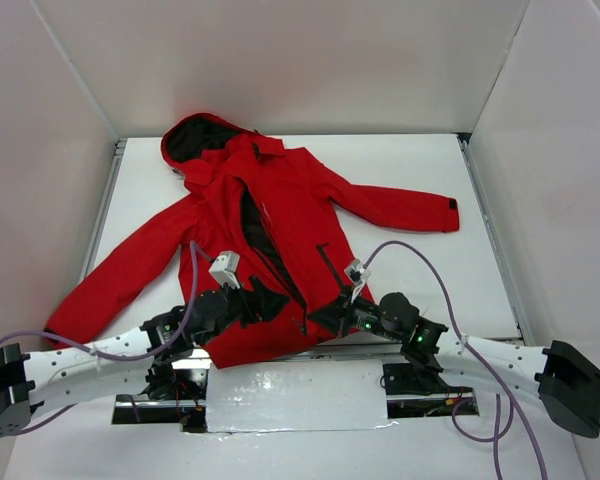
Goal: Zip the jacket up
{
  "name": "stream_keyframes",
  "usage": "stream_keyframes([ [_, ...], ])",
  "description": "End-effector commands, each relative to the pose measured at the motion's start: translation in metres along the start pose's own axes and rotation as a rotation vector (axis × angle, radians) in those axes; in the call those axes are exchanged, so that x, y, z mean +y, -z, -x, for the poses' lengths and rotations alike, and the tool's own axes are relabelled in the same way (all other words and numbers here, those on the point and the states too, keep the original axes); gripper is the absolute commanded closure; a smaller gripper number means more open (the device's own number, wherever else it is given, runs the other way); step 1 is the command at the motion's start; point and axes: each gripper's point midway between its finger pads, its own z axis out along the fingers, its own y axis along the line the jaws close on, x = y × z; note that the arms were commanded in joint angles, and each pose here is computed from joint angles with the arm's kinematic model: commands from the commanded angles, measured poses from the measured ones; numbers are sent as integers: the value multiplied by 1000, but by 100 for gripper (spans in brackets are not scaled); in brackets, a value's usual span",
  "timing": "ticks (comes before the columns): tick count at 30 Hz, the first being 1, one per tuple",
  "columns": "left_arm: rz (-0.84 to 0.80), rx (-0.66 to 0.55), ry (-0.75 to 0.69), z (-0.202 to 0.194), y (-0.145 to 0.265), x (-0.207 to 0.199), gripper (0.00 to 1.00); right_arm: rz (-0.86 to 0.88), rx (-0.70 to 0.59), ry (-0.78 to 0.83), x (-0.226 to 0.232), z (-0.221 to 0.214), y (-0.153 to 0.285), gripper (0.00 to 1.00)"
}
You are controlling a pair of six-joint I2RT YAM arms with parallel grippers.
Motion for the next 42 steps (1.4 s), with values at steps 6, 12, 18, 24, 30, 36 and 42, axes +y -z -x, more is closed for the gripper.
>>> stream_keyframes([
  [6, -88, 53, -88, -11, -22, -24, 31, 250, -112, 345, 67, 57, -5, 100],
  [12, -272, 48, -85, -13, -32, -61, 32, 265, -155, 274, 67, 55, -1, 100],
  [18, -224, 17, -80, -6, -28, -52, 22, 74, -105, 125, 31, 42, -6, 100],
  [24, -218, 31, -62, -13, -23, -42, 17, 103, -58, -58, 25, 9, 2, 100],
  [30, -239, 59, -44, -26, -30, -40, 21, 157, -57, -72, 30, 0, 8, 100],
  [36, -261, 68, -43, -30, -37, -45, 21, 142, -43, -56, 27, -3, 7, 100],
  [42, -264, 114, -45, -42, -45, -45, 28, 130, -51, -73, 26, -2, 8, 100],
])
